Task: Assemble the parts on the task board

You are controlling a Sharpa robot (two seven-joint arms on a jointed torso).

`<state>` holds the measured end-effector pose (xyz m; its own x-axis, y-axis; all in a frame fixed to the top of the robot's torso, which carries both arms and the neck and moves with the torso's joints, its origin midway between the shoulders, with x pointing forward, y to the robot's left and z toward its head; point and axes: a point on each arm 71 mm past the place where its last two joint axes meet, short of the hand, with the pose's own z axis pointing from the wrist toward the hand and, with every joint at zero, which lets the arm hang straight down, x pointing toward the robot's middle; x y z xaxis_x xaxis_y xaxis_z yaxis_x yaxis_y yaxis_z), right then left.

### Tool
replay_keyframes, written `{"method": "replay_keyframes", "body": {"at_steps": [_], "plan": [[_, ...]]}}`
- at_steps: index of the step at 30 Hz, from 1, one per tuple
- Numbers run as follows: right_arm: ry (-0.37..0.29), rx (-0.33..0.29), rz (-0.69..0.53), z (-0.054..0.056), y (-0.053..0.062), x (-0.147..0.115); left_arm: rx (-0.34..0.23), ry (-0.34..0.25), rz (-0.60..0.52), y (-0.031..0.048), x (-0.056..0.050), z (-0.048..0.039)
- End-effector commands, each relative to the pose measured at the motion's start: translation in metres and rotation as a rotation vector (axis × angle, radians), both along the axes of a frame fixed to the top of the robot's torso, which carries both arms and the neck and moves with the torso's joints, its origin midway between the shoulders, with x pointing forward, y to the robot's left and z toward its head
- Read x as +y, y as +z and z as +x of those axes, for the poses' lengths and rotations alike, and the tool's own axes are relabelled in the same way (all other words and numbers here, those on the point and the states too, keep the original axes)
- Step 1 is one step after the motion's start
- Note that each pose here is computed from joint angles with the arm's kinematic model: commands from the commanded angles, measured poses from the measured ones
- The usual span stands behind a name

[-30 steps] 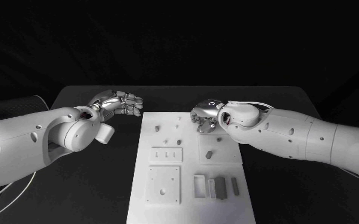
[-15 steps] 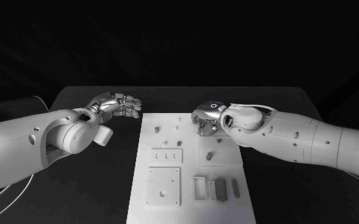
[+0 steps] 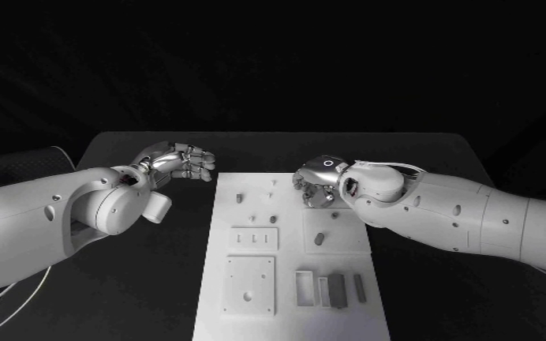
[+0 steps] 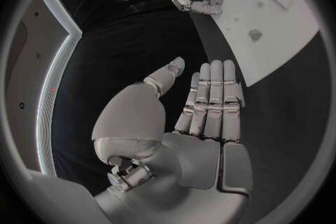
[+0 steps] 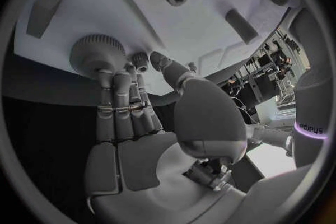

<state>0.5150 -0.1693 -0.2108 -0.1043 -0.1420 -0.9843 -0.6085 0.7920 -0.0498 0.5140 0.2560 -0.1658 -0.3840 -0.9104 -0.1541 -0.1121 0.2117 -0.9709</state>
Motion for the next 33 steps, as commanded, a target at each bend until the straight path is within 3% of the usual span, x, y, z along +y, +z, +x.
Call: {"method": "replay_keyframes", "body": {"at_steps": [1,33], "plan": [[-0.021,0.050,-0.080,-0.0038,-0.0177,-0.0083,-0.003,-0.017,-0.004,0.0014,-0.0016,0.0002],[-0.005,0.032,-0.085,-0.0089,-0.0157,-0.0085,0.000,-0.021,0.002,0.0009,-0.0011,0.0012]]}}
